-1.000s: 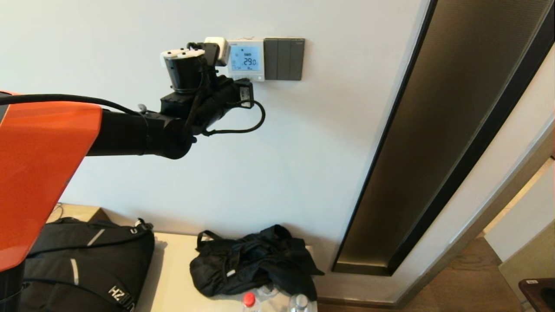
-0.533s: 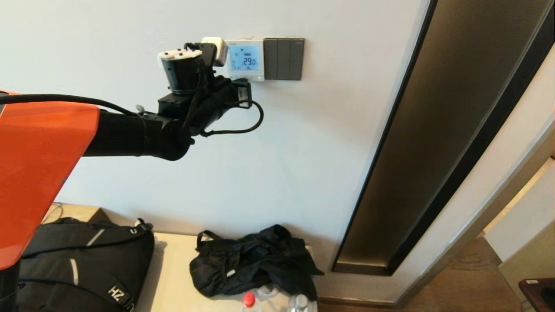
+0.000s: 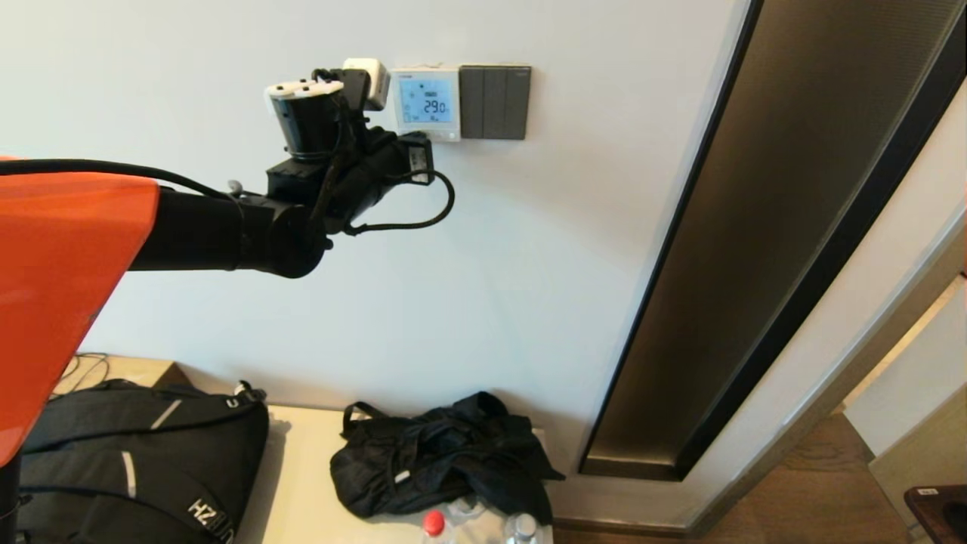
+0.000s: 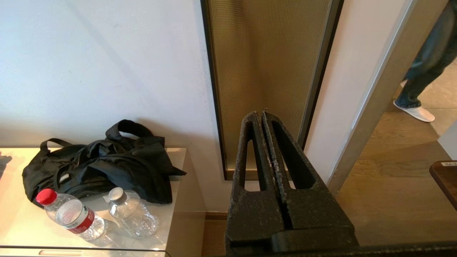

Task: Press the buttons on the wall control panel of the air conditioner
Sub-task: Press the temperature increase button

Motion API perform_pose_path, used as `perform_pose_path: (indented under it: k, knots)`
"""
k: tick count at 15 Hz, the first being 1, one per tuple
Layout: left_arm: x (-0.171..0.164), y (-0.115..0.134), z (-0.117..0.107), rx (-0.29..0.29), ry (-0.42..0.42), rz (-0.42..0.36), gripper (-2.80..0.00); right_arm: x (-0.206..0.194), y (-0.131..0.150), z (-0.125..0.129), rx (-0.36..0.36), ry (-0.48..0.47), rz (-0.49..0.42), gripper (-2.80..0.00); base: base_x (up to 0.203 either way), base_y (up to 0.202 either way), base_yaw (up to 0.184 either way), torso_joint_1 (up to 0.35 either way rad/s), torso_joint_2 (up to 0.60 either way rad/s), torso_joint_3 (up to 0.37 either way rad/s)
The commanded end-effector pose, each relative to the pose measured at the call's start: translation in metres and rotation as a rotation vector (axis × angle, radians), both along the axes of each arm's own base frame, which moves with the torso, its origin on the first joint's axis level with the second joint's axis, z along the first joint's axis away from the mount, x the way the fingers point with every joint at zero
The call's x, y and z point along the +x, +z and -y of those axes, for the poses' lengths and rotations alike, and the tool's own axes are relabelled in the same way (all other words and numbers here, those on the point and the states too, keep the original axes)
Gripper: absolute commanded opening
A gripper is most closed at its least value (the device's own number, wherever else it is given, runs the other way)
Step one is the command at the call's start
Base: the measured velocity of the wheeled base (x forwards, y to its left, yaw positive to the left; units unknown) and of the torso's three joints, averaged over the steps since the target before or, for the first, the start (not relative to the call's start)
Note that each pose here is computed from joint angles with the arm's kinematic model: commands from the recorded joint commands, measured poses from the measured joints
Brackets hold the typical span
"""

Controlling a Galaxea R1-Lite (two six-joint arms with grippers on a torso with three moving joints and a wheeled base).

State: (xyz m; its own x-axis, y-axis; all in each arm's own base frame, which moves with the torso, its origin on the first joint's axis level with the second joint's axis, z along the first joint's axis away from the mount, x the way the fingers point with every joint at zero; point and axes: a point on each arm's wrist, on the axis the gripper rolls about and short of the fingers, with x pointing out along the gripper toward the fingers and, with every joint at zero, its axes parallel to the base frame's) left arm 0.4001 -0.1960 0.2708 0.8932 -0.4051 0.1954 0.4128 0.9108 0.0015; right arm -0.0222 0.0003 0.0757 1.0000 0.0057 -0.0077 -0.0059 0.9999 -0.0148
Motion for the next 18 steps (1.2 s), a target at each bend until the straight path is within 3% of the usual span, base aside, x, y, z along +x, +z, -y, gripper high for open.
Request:
perform_pose_path:
  k: [1, 10, 18]
  knots:
    - [0.0, -0.003, 0.004, 0.003, -0.006, -0.003, -2.8, 0.0, 0.0, 0.0, 0.0, 0.0, -0.003, -2.8, 0.0, 0.0, 0.0, 0.0, 0.0, 0.0]
    - [0.009, -0.008, 0.007, 0.008, -0.004, -0.013, -2.8, 0.0, 0.0, 0.0, 0.0, 0.0, -0.002, -2.8, 0.0, 0.0, 0.0, 0.0, 0.0, 0.0]
    - [-0.005, 0.001, 0.0, -0.001, 0.001, -0.001, -2.8, 0.0, 0.0, 0.0, 0.0, 0.0, -0.002, -2.8, 0.0, 0.0, 0.0, 0.0, 0.0, 0.0]
